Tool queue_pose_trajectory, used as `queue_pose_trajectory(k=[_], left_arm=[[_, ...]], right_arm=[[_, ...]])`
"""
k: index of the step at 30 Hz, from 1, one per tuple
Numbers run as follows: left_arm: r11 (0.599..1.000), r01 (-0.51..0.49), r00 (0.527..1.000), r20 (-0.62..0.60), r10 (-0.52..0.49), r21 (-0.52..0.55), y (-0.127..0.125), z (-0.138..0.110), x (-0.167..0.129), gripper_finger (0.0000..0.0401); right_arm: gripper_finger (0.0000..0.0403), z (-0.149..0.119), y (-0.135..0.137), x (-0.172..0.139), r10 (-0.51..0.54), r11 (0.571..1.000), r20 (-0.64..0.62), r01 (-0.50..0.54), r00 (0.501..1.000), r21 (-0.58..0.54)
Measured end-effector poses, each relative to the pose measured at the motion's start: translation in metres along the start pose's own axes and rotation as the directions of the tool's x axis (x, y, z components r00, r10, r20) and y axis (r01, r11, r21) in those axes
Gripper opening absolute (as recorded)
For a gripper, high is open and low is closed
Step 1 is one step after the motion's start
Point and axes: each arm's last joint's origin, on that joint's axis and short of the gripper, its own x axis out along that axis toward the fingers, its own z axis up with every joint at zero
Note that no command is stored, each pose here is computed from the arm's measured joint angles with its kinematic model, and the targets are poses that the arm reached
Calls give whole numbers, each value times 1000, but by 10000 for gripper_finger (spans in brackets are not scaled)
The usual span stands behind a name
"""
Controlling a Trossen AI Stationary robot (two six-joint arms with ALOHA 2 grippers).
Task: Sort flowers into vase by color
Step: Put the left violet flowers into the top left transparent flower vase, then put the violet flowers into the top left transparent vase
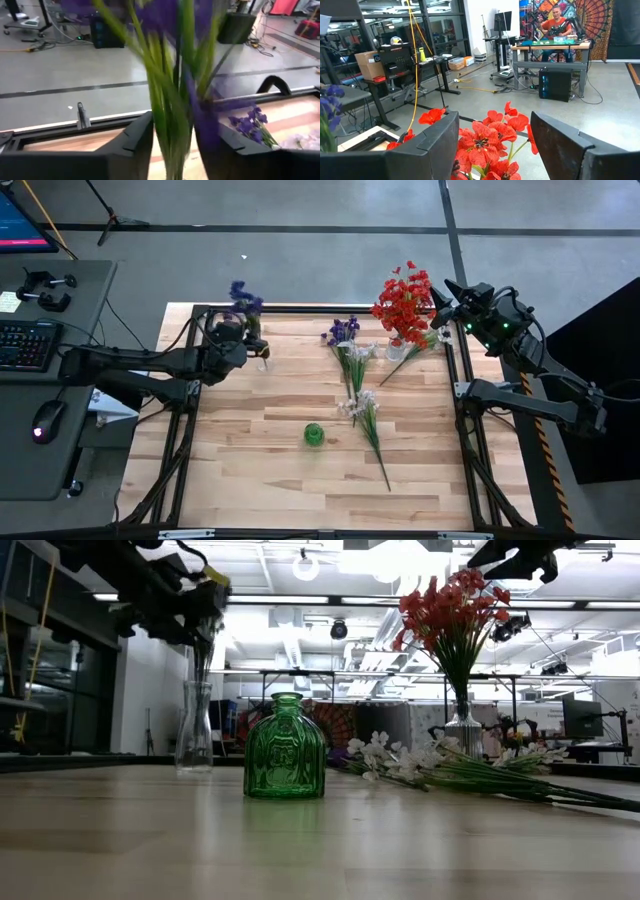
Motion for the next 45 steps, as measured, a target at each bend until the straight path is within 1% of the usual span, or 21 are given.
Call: queue_pose_trajectory(k=[6,8,11,13,18,22,25,28,31,34,36,39,41,43,45], left_arm=[[1000,29,999,-21,-29,5,-1,0,0,179],[998,65,997,-35,-65,-3,-2,5,-2,188],[988,152,986,-71,-150,22,-3,17,-8,196],[980,195,976,-104,-189,49,-2,24,-13,197],[965,250,957,-175,-233,78,9,43,-31,198],[964,263,948,-192,-252,35,21,52,-44,198],[951,305,935,-178,-308,-43,25,59,-52,198],[921,371,910,-153,-385,-118,25,68,-59,198],[891,422,892,-100,-441,-164,22,78,-63,198],[861,469,877,-15,-481,-199,16,89,-65,198],[841,503,860,23,-510,-199,11,94,-66,198],[831,528,846,23,-532,-175,2,93,-63,198],[837,524,847,-1,-531,-154,-3,89,-60,198],[846,517,852,-18,-523,-134,-7,85,-57,198],[850,514,854,-27,-520,-113,-10,83,-56,198]], right_arm=[[236,0,0,0,0,1000,0,0,1000,-2],[236,0,0,0,-2,1000,0,2,1000,-3],[236,0,-1,0,-18,1000,2,18,1000,-3],[236,0,-1,0,-26,1000,3,26,1000,-3],[236,0,-1,0,-37,999,4,37,999,-4],[236,0,-1,0,-37,999,3,37,999,-3],[236,0,-1,0,-33,999,3,33,999,18],[236,0,1,0,39,998,-5,-39,999,46],[236,0,3,-1,104,993,-12,-104,994,50],[236,1,2,-5,106,993,-48,-103,993,64],[236,6,1,-9,106,993,-79,-102,991,59],[236,16,1,-16,169,985,-111,-162,979,65],[236,23,2,-20,233,970,-123,-220,965,107],[236,28,4,-24,310,944,-124,-290,943,159],[236,30,6,-26,403,901,-129,-369,906,227]])
